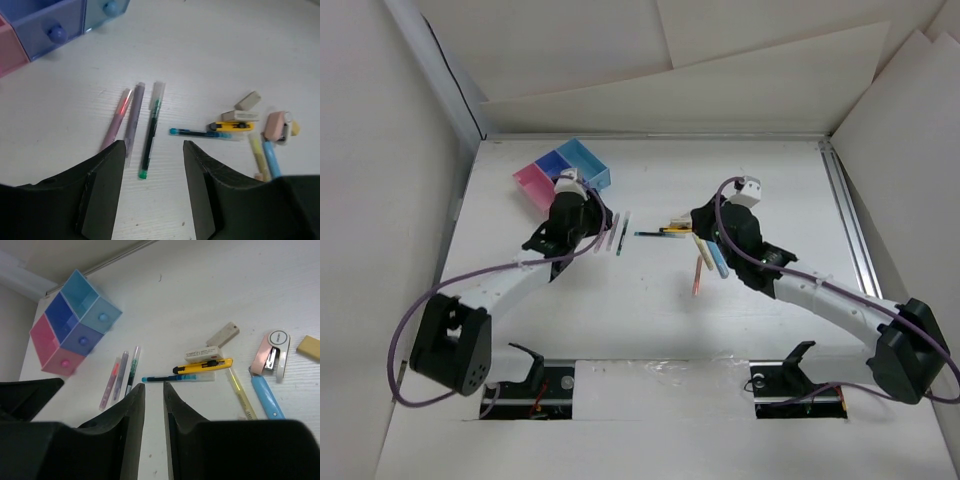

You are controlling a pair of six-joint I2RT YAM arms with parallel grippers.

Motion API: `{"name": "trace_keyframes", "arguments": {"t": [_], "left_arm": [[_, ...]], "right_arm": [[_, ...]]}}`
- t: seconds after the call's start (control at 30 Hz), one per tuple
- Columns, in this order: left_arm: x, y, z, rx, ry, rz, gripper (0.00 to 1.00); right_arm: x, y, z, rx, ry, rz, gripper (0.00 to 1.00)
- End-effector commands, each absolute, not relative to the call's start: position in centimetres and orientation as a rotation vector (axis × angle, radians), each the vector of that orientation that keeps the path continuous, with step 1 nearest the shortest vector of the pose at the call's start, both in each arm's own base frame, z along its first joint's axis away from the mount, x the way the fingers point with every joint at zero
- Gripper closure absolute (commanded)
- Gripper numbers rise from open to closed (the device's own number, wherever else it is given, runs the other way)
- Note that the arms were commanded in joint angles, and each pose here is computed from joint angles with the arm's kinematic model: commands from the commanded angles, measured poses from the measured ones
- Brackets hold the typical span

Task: Sort the stationery into containers
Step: Pick up the pen from the center of the board.

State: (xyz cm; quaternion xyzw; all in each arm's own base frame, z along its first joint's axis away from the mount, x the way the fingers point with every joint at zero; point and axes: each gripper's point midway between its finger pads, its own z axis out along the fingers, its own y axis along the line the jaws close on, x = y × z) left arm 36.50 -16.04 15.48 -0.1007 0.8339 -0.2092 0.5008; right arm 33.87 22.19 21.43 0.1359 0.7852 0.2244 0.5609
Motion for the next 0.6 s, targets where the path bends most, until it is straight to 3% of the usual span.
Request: {"name": "trace_keyframes", "arguments": {"t": [0.0, 0.03, 0.13, 0.3, 0.57], "left_arm": [[36.7, -14.8, 12.4, -0.255, 2.152, -0.273, 0.53], [36.9, -14.5, 11.8, -0.261, 2.171, -0.241, 0.53], [37.1, -14.3, 10.3, -0.273, 2.236, -0.162, 0.69], [37.1, -13.7, 8.3, -0.263, 2.291, -0.081, 0.63], [38.0, -15.1, 5.9, -0.170, 2.367, -0.084, 0.63]], "right_arm": [[34.5, 22.1, 24.1, 0.348, 1.796, 0.568, 0.72], [34.5, 22.1, 24.1, 0.348, 1.796, 0.568, 0.71], [34.6, 22.1, 24.1, 0.342, 1.802, 0.579, 0.71], [34.5, 22.3, 24.1, 0.343, 1.805, 0.595, 0.71], [34.5, 22.8, 23.3, 0.327, 1.828, 0.600, 0.71]]}}
